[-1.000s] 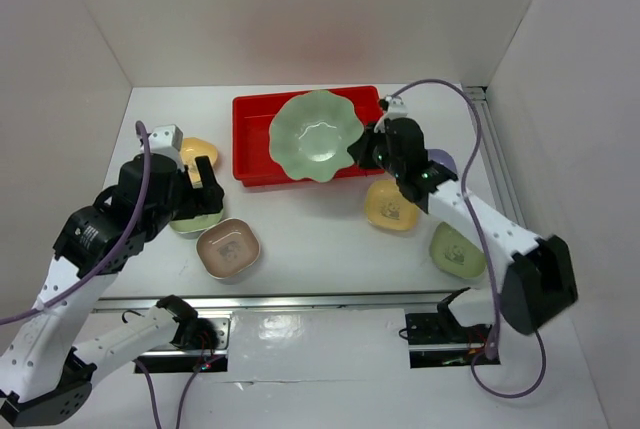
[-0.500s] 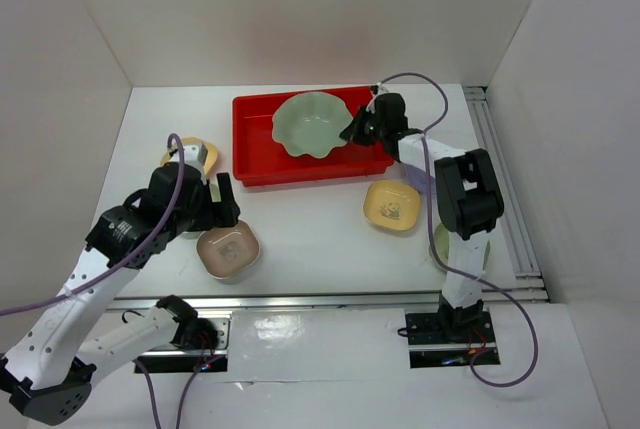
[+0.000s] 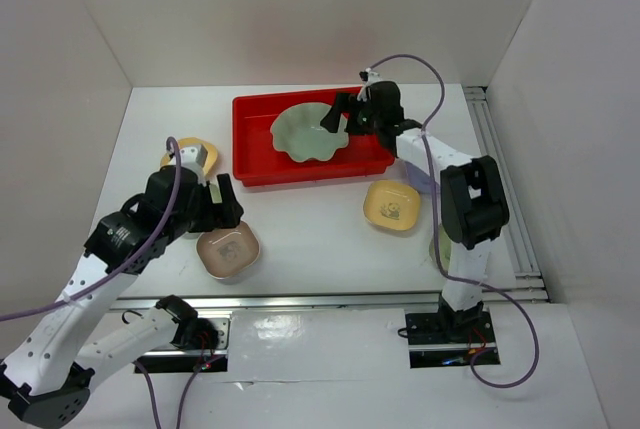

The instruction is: Place the plates into the plastic bin on the countertop

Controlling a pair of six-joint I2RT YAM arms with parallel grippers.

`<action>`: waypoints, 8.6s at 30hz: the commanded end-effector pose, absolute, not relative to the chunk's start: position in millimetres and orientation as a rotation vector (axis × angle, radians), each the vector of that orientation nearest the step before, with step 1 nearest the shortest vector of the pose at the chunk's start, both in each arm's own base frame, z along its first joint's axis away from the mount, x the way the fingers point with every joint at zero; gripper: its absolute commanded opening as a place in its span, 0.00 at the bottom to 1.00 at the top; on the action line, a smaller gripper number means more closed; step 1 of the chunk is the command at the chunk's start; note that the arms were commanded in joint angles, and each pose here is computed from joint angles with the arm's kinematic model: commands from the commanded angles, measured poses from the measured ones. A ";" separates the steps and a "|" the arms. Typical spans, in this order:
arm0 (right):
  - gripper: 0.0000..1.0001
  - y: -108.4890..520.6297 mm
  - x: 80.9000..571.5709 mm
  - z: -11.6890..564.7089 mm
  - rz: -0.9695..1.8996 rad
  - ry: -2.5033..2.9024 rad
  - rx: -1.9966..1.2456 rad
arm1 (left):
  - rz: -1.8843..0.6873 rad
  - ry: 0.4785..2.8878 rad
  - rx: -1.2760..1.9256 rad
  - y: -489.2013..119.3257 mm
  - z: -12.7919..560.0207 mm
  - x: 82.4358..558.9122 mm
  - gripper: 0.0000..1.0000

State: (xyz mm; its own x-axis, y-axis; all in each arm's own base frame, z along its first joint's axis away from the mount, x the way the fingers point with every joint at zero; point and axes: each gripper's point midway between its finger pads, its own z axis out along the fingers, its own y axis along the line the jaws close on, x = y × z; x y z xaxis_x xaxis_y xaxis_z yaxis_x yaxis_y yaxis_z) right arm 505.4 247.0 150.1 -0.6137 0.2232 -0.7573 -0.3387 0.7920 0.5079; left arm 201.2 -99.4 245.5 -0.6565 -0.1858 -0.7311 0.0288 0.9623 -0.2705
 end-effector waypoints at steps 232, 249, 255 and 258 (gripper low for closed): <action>0.79 127.2 357.5 431.4 0.571 1.580 0.146 | -0.310 2.137 -0.821 -253.5 186.4 490.1 0.00; 0.79 127.9 352.3 413.5 0.579 1.613 0.147 | -0.214 2.148 -1.110 -236.3 128.9 485.2 0.00; 0.79 125.8 347.0 412.9 0.572 1.613 0.139 | -0.212 2.142 -1.144 -230.8 124.8 494.8 0.02; 0.79 125.8 347.0 412.9 0.572 1.613 0.139 | -0.229 2.155 -1.130 -231.8 124.2 499.5 0.17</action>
